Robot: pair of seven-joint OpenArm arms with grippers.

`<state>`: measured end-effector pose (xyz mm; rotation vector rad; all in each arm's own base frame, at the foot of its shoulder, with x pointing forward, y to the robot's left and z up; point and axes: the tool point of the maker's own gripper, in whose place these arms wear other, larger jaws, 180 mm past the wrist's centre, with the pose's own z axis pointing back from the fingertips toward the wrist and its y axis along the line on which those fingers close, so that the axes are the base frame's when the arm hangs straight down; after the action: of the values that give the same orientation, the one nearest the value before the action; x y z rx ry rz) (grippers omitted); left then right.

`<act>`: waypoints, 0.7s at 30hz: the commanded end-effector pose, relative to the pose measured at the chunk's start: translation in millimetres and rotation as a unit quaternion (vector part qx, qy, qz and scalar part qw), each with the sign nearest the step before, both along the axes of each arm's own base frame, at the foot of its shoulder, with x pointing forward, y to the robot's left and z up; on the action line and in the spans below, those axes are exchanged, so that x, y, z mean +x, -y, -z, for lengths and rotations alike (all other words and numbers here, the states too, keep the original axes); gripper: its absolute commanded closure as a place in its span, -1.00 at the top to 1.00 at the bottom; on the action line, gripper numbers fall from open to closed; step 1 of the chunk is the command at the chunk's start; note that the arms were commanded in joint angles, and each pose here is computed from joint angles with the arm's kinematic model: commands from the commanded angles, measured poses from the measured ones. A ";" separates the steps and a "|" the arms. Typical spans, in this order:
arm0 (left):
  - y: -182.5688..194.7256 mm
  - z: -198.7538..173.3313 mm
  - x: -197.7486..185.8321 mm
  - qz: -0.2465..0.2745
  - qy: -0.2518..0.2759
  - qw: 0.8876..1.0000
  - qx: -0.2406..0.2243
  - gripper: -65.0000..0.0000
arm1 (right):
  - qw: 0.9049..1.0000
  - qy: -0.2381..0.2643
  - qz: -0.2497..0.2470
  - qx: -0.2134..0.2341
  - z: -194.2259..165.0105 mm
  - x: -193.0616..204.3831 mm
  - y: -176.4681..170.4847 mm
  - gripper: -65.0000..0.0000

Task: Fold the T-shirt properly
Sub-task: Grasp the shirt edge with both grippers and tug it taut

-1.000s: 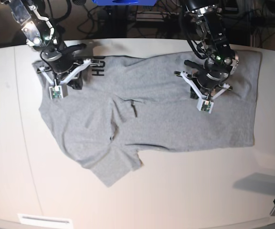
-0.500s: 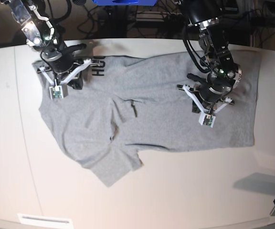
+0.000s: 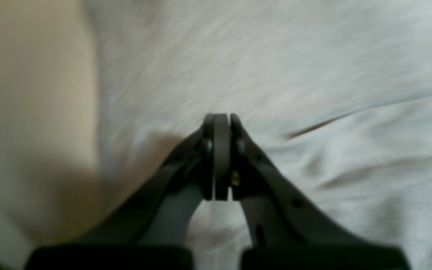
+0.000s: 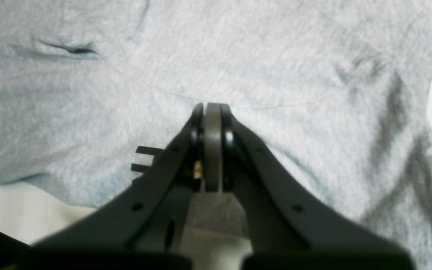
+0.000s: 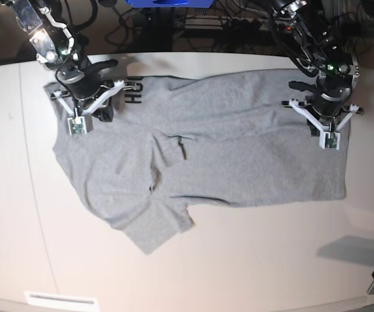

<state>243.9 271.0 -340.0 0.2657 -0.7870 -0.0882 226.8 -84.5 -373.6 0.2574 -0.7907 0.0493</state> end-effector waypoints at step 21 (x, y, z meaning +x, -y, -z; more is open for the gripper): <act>-9.9 41.2 -45.1 0.015 -0.082 0.997 0.001 -0.37 | 0.999 -0.030 0.001 -0.027 14.8 5.4 13.0 -0.32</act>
<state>194.2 280.1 -387.7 0.2395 -0.6006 -0.1344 221.9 -94.9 -399.0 0.2103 -0.6769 0.0530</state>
